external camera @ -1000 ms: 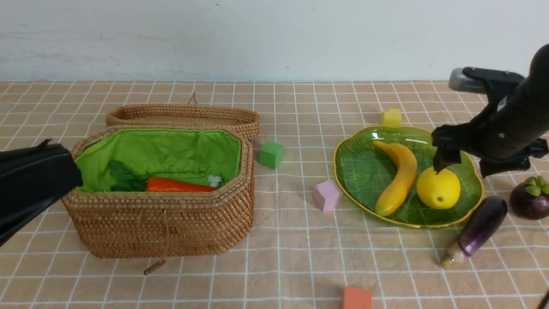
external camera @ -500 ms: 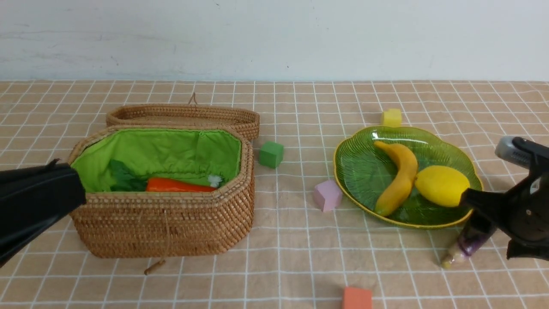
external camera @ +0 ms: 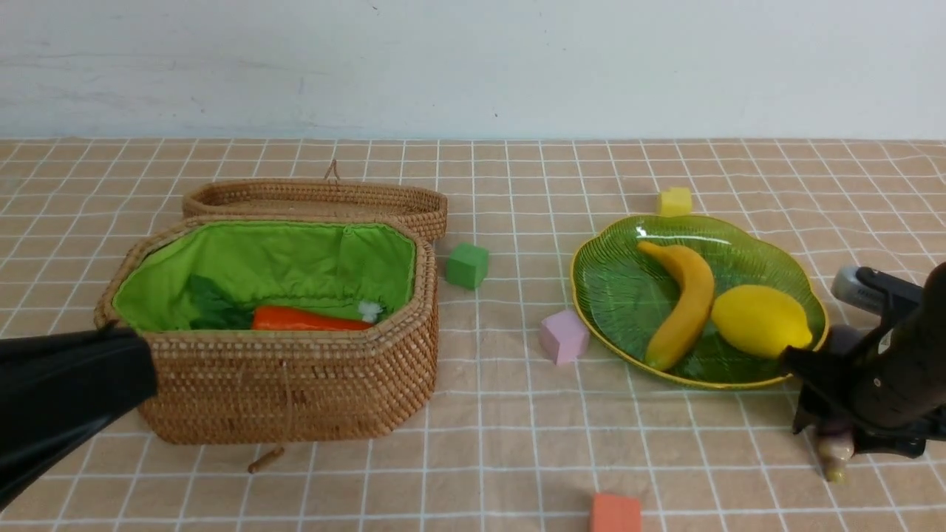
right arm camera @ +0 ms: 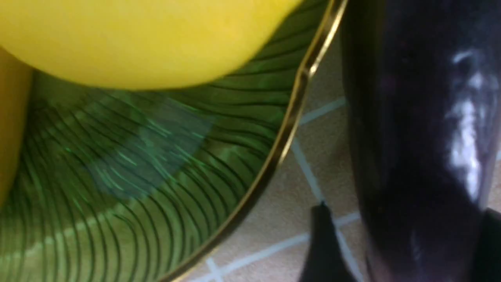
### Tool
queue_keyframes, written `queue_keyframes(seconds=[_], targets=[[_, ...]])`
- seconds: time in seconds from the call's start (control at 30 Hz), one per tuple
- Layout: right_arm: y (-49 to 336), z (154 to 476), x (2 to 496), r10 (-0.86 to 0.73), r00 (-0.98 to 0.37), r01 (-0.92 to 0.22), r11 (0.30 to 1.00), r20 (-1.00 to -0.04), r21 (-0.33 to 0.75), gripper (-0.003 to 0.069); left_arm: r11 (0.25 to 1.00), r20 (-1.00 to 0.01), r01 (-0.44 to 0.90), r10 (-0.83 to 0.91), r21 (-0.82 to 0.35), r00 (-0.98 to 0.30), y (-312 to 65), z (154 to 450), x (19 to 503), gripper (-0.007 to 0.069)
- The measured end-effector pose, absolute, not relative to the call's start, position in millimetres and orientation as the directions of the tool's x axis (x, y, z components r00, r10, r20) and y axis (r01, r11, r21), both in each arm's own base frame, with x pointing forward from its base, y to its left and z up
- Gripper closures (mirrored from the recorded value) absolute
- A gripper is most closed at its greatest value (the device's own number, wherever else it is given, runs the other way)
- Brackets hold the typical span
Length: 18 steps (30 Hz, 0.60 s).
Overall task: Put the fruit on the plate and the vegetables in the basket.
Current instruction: Grab an eggplant with your right arm and place it in the basket on the left.
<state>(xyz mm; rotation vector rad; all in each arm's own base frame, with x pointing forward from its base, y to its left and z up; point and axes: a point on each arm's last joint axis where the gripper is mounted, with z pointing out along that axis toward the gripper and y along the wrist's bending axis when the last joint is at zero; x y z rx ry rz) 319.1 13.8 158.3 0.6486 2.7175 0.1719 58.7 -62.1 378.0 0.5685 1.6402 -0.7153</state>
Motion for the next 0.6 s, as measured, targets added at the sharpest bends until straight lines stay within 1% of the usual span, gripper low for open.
queue_keyframes(seconds=[0.03,0.07,0.1,0.13,0.23,0.33,0.37,0.4,0.43,0.5,0.57,0.6], targets=[[14,158,318,0.447,-0.846,0.409,0.894,-0.292,0.185,0.029,0.688,-0.981,0.709,-0.026,-0.156,-0.191,-62,378,58,0.0631],[14,158,318,0.442,-0.849,0.405,0.896,-0.288,0.181,0.0328,0.686,-0.981,0.71,-0.028,-0.16,-0.194,-63,378,58,0.063],[14,158,317,0.436,-0.854,0.4,0.899,-0.285,0.177,0.0365,0.685,-0.98,0.71,-0.03,-0.163,-0.196,-63,378,58,0.063],[14,158,316,0.427,-0.859,0.393,0.903,-0.282,0.173,0.0382,0.685,-0.98,0.71,-0.031,-0.164,-0.197,-63,378,58,0.063],[14,163,310,0.405,-0.878,0.377,0.913,-0.254,0.154,0.0378,0.684,-0.98,0.71,-0.031,-0.165,-0.198,-63,378,58,0.0627],[14,180,296,0.399,-0.893,0.377,0.916,-0.208,0.136,0.0378,0.686,-0.98,0.71,-0.027,-0.161,-0.196,-63,378,58,0.0625],[14,184,295,0.399,-0.892,0.377,0.916,-0.212,0.139,0.0378,0.686,-0.98,0.709,-0.027,-0.16,-0.195,-63,378,58,0.0625],[15,204,282,0.397,-0.895,0.373,0.916,-0.206,0.146,0.0378,0.689,-0.982,0.708,-0.022,-0.152,-0.19,-62,378,58,0.0626],[17,214,278,0.39,-0.894,0.362,0.919,-0.221,0.158,0.0378,0.691,-0.982,0.708,-0.019,-0.147,-0.186,-62,378,59,0.0626],[29,241,267,0.32,-0.907,0.275,0.942,-0.275,0.19,0.0378,0.697,-0.984,0.705,-0.008,-0.133,-0.178,-62,378,59,0.0626],[39,255,265,0.265,-0.912,0.205,0.955,-0.312,0.214,0.0378,0.708,-0.985,0.697,0.009,-0.116,-0.172,-61,377,60,0.0626],[60,281,265,0.15,-0.91,0.051,0.966,-0.387,0.255,0.0378,0.725,-0.983,0.68,0.019,-0.113,-0.184,-59,375,61,0.0626]])
